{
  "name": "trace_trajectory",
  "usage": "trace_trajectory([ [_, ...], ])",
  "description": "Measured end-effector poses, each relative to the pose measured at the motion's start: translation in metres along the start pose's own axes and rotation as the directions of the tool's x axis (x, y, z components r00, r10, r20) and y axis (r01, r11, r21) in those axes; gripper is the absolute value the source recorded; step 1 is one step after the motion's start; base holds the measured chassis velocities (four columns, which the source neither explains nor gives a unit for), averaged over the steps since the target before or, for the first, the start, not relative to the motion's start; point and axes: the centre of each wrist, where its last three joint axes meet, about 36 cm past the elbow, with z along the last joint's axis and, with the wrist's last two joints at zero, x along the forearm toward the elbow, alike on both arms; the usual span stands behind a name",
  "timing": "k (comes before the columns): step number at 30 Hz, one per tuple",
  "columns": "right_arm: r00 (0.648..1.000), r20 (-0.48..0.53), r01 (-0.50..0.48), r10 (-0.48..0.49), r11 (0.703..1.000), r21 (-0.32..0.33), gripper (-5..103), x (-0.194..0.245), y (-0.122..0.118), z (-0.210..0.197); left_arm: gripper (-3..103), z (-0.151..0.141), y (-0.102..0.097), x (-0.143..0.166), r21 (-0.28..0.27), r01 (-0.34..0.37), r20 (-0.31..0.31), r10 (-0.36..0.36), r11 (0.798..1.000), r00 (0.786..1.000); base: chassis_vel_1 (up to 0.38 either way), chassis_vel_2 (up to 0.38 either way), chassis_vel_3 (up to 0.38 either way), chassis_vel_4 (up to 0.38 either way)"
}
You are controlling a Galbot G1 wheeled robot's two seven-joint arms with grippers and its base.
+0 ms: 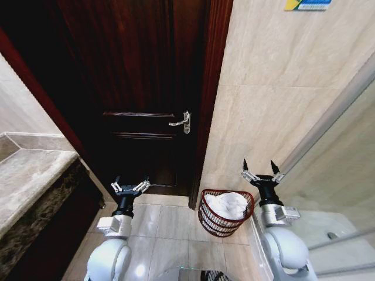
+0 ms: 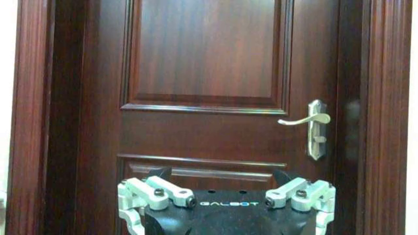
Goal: Discard the used towel into the hamper.
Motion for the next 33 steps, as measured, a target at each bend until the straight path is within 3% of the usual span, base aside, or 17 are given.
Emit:
trace_trajectory([
  [33,1.0,-0.004,0.005,-0.005,1.0,0.006,100,-0.004,0.0003,-0.0008,100,0.0069,0.0039,-0.0041,-0.002,0.005,-0.01,-0.005,1.0,1.0,0.0,0.0,0.0,0.0],
])
